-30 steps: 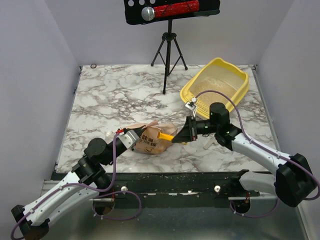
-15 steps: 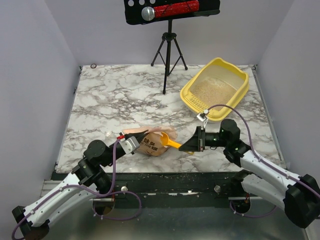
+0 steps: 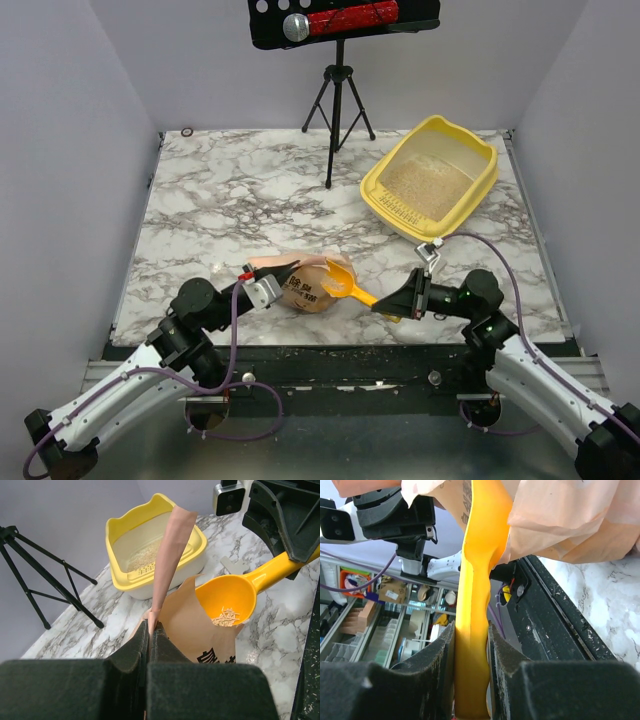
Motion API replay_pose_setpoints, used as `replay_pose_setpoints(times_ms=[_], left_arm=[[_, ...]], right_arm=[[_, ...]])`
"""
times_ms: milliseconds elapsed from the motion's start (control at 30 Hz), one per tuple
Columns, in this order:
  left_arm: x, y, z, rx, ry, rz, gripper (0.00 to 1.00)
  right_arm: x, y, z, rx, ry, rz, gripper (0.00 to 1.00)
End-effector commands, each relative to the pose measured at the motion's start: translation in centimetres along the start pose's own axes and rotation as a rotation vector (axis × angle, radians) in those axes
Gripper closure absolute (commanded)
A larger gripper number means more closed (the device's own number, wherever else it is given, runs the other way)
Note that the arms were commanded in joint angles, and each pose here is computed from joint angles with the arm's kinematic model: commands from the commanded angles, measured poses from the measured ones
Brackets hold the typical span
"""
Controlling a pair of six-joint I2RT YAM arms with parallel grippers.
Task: Fill the litter box with clean litter
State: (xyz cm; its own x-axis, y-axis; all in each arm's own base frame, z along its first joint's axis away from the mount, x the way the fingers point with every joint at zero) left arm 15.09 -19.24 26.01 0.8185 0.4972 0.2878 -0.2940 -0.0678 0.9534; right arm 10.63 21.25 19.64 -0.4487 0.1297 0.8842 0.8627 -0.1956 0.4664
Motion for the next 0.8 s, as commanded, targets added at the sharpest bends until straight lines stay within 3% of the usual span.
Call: replay_pose_setpoints(times_ms=[0, 333, 767], left_arm=[[0.2, 2.8, 0.3, -0.117, -0.007, 0.037, 1.0], [0.7, 2.4, 0.6, -0.104, 0.028, 0.039, 1.0], [1.2, 3.1, 0.6, -0.098, 0.049, 0.024, 1.0]], right_arm=[[-0.8, 0.0, -0.6, -0.081, -0.021, 0.039, 1.0], [-1.2, -0.5, -1.0, -0.062, -0.063, 0.019, 1.0], [-0.9, 0.7, -0.2, 0.422, -0.294, -0.16, 1.0]])
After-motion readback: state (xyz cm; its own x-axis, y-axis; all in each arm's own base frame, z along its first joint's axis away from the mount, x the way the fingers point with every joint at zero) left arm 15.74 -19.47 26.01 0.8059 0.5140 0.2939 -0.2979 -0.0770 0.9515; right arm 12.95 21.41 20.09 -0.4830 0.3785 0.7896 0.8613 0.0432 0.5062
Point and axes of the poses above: each gripper's point midway between its finger pads, its own z axis out along the fingers, its own x axis along the line the jaws close on, y = z × x, the point moved 3 cm from there along -z, back along the fingers, and after that the axes turned 5 degrees about -z, right-handed, at the moved point
